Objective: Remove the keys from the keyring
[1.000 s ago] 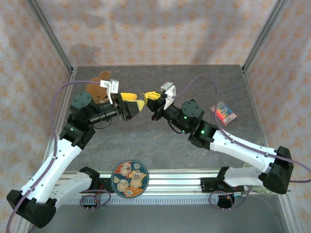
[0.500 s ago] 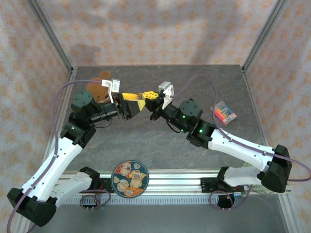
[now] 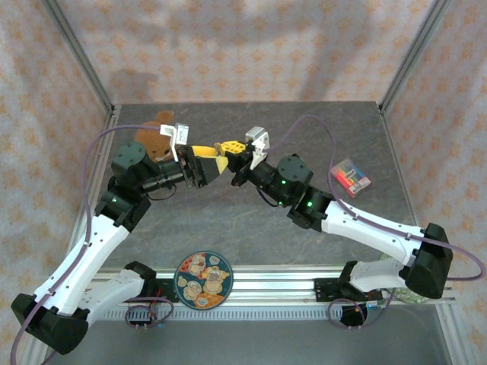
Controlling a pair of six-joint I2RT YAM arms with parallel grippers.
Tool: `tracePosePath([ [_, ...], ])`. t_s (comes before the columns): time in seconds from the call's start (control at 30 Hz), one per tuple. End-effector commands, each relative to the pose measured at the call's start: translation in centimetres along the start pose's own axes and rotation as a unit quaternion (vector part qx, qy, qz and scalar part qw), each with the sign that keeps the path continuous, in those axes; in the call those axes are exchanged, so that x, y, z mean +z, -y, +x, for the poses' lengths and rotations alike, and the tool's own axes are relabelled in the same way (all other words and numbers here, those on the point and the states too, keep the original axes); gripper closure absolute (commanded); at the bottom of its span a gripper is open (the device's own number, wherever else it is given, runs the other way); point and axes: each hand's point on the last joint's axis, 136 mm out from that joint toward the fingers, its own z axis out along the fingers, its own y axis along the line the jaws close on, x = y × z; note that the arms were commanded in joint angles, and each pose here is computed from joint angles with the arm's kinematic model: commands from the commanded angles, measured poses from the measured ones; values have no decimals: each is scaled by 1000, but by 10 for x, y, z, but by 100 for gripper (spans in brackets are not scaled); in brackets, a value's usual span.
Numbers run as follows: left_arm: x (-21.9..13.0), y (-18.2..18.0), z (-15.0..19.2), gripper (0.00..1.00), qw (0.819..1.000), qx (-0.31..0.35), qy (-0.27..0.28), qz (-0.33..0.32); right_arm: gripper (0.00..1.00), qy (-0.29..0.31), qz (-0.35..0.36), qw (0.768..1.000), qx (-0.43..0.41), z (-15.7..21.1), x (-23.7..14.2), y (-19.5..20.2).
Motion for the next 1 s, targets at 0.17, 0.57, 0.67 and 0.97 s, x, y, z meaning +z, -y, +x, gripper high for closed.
tracePosePath([
  [0.17, -1, 17, -13, 7, 999, 23, 20, 18, 100, 23, 9, 999, -30, -13, 6, -6],
  [0.57, -8, 6, -12, 6, 999, 32, 35, -22, 100, 40, -22, 999, 19, -24, -2, -11],
  [0.67, -13, 5, -14, 5, 998, 36, 48, -32, 100, 52, -35, 997, 54, -32, -5, -6],
  [0.97, -31, 1, -24, 4, 992, 79, 77, -68, 100, 66, -84, 985, 137, -50, -13, 0],
])
